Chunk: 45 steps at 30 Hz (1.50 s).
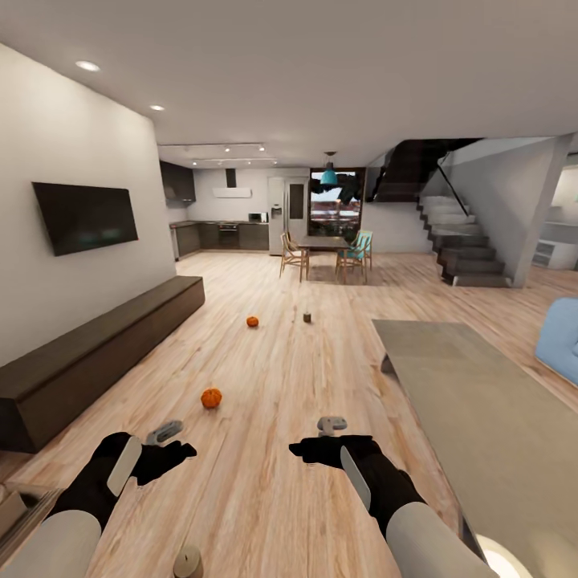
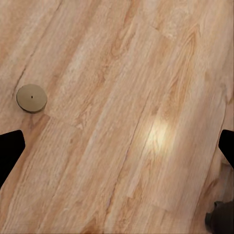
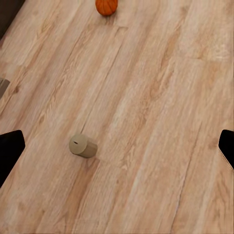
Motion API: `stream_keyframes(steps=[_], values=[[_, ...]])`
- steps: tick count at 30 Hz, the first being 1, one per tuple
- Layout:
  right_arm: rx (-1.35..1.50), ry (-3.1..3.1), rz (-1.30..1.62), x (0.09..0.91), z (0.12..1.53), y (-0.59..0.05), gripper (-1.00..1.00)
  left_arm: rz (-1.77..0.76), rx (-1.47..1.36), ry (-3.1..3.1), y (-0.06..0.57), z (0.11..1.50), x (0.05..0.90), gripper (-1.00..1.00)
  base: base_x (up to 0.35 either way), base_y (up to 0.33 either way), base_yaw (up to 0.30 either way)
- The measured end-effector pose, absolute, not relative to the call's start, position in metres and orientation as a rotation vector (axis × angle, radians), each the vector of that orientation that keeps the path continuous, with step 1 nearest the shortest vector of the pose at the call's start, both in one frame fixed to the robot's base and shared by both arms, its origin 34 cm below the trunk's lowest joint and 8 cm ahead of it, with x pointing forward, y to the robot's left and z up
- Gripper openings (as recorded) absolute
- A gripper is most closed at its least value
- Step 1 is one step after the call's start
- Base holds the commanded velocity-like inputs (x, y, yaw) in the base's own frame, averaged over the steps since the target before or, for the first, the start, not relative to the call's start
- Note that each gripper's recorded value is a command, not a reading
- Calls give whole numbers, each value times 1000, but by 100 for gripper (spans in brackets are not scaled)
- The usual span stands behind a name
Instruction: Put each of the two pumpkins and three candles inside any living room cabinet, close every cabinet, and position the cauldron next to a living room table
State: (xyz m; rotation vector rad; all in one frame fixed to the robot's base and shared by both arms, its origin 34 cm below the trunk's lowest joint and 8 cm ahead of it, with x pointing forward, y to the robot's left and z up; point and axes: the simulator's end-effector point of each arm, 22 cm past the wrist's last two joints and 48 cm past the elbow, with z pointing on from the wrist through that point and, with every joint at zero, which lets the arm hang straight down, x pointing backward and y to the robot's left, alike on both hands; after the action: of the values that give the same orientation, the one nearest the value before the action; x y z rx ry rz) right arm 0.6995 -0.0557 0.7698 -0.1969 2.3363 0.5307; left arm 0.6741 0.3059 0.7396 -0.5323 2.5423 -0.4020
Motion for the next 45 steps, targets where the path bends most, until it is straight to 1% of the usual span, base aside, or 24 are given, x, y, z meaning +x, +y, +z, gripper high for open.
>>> stream_keyframes(steps=[8,17,29,45], values=[[-198,2335,530,700,771,-56,100,-403,-534,2541,306,740,674,100,341,0,7],[-201,2335,525,700,771,-56,100,-405,-535,2540,306,740,674,100,302,-82,202],[-202,2334,527,700,771,-55,100,-405,-536,2541,306,740,674,100,295,-38,21],[-204,2334,530,700,771,-55,100,-405,-536,2540,306,740,674,100,303,-167,28]])
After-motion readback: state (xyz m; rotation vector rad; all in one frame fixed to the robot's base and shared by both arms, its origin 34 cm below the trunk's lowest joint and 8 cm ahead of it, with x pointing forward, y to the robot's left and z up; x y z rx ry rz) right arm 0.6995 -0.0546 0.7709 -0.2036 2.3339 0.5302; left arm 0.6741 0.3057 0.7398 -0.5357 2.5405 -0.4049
